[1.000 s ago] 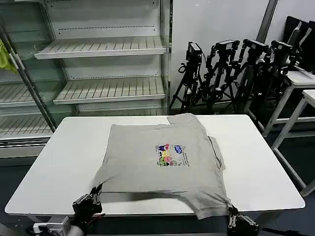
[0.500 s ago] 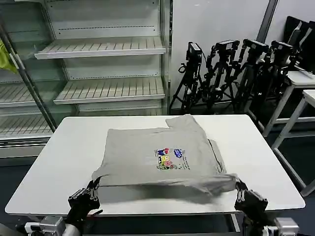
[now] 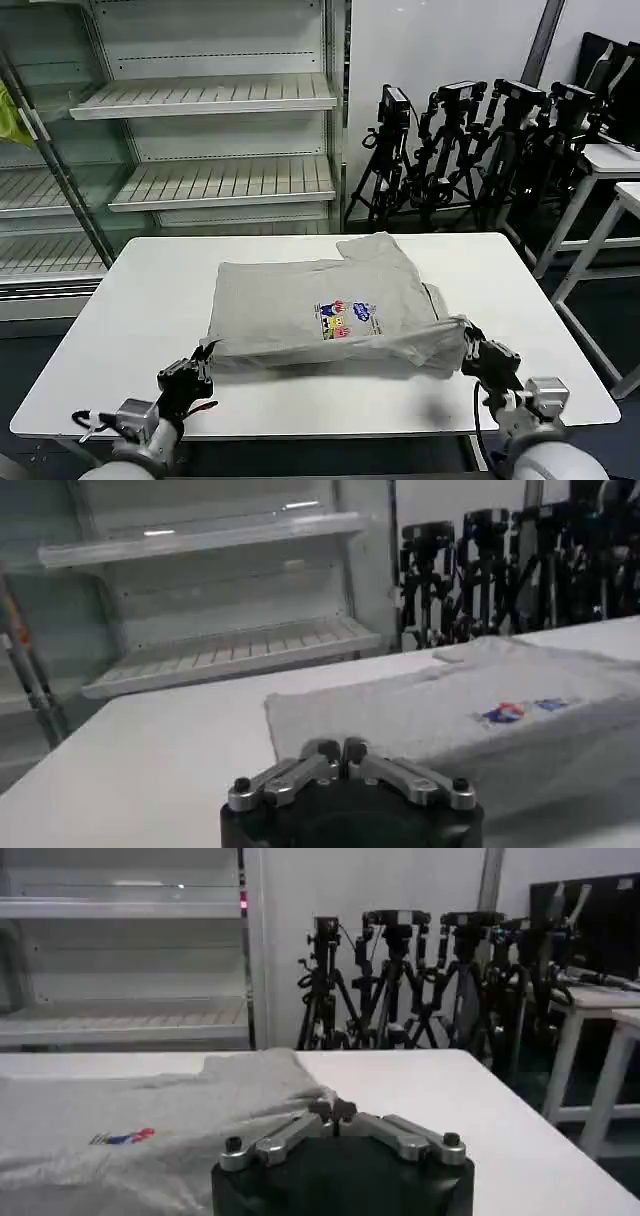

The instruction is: Fold and organize the clothes.

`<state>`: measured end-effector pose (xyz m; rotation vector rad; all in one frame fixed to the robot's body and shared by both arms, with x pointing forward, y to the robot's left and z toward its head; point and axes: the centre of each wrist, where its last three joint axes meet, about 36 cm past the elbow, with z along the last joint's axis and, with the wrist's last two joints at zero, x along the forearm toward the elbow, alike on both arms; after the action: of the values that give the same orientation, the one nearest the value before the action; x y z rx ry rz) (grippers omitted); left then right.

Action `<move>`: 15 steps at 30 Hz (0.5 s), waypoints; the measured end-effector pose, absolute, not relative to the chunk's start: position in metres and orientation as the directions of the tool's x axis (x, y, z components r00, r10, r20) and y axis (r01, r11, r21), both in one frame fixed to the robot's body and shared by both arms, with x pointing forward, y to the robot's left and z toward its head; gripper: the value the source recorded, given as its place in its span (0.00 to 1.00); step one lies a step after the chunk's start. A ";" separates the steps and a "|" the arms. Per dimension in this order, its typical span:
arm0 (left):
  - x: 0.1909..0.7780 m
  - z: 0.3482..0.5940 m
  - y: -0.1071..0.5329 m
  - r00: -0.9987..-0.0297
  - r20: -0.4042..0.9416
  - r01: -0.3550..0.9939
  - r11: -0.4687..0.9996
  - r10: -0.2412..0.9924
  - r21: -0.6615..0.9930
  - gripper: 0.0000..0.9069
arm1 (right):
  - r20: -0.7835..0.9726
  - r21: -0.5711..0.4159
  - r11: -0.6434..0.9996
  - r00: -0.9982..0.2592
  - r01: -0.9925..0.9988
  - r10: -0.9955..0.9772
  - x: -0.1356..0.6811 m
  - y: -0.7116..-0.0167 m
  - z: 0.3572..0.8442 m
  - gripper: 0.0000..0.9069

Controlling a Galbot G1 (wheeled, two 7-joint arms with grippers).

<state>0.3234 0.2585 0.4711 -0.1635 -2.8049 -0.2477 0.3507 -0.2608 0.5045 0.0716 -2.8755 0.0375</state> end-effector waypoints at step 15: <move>0.376 0.448 0.268 -0.932 0.358 0.142 0.964 0.053 0.225 1.00 | 0.318 -0.039 0.996 -0.946 -0.084 -0.067 0.404 -0.241 0.472 0.76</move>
<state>0.3765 0.2682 0.4481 -0.1415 -2.7595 -0.3524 0.4036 -0.2414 0.4724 0.1090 -2.8169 0.0741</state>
